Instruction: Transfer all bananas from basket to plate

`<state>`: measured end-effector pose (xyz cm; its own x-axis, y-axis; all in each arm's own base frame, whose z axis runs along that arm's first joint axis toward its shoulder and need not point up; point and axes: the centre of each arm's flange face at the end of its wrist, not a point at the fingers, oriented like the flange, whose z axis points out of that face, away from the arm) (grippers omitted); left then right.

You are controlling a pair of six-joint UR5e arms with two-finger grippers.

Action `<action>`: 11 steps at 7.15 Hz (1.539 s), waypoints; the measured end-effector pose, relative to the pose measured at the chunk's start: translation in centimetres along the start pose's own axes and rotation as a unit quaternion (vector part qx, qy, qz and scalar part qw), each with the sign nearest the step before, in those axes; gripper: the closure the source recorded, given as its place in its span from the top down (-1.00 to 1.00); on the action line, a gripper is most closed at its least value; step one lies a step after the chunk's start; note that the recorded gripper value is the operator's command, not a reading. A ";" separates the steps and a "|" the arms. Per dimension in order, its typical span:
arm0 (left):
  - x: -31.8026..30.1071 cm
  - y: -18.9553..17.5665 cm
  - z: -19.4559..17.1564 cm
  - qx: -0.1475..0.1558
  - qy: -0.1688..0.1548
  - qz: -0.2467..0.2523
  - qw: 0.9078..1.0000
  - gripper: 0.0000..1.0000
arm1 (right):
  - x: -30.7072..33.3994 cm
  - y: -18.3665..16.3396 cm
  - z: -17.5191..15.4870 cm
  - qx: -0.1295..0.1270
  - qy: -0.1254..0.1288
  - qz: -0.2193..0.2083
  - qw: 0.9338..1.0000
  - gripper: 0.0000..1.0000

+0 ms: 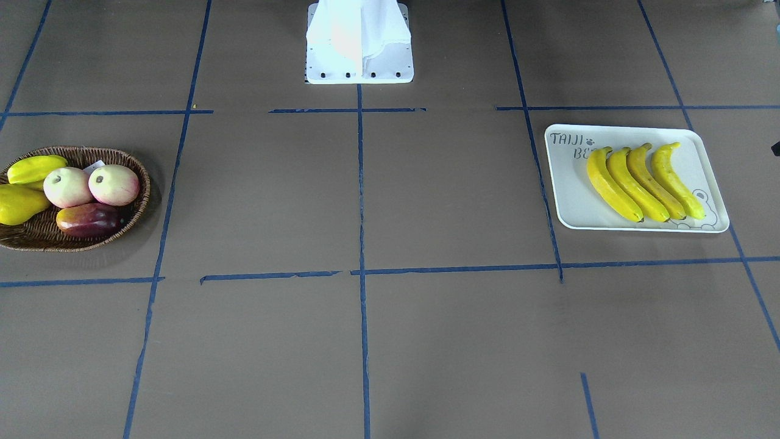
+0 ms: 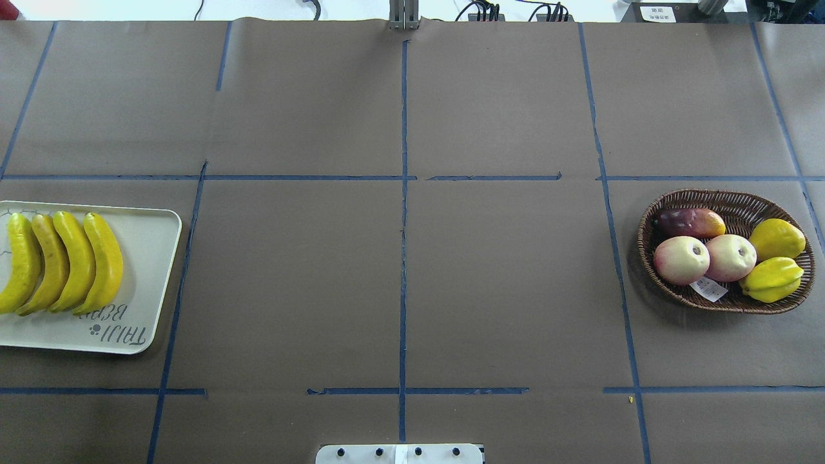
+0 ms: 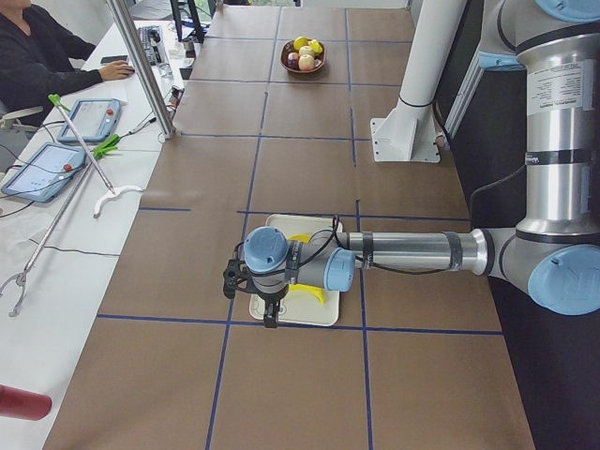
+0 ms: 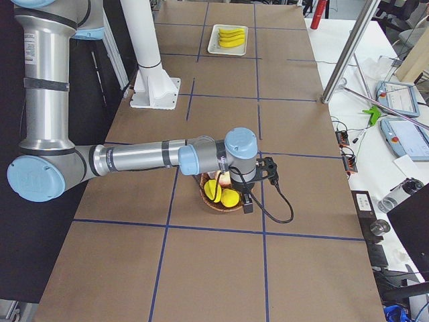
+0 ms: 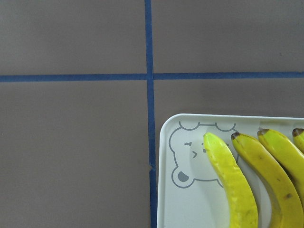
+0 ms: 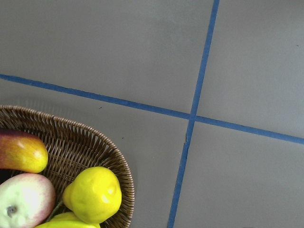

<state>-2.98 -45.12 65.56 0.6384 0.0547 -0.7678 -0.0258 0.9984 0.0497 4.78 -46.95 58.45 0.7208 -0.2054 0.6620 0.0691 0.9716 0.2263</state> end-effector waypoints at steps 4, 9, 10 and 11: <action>-4.2 1.0 -3.5 -0.028 0.002 0.014 1.000 1.00 | 1.9 1.1 1.4 -0.021 -0.043 0.040 0.998 1.00; -4.4 0.9 -3.9 -0.024 0.002 -0.009 1.000 1.00 | 5.3 5.1 0.7 -0.031 -0.065 0.108 0.992 1.00; -4.5 0.9 -3.9 -0.024 0.002 -0.008 1.000 1.00 | 5.8 5.7 0.7 -0.031 -0.057 0.110 0.992 1.00; -4.5 0.9 -3.9 -0.024 0.002 -0.008 1.000 1.00 | 6.1 6.0 0.8 -0.031 -0.052 0.110 0.992 1.00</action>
<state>-8.83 -44.44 66.59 0.6366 0.0383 -0.7703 -0.0529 0.9986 0.0060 9.01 -42.46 64.37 0.6481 0.0052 0.7615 -0.0376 0.9990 0.0251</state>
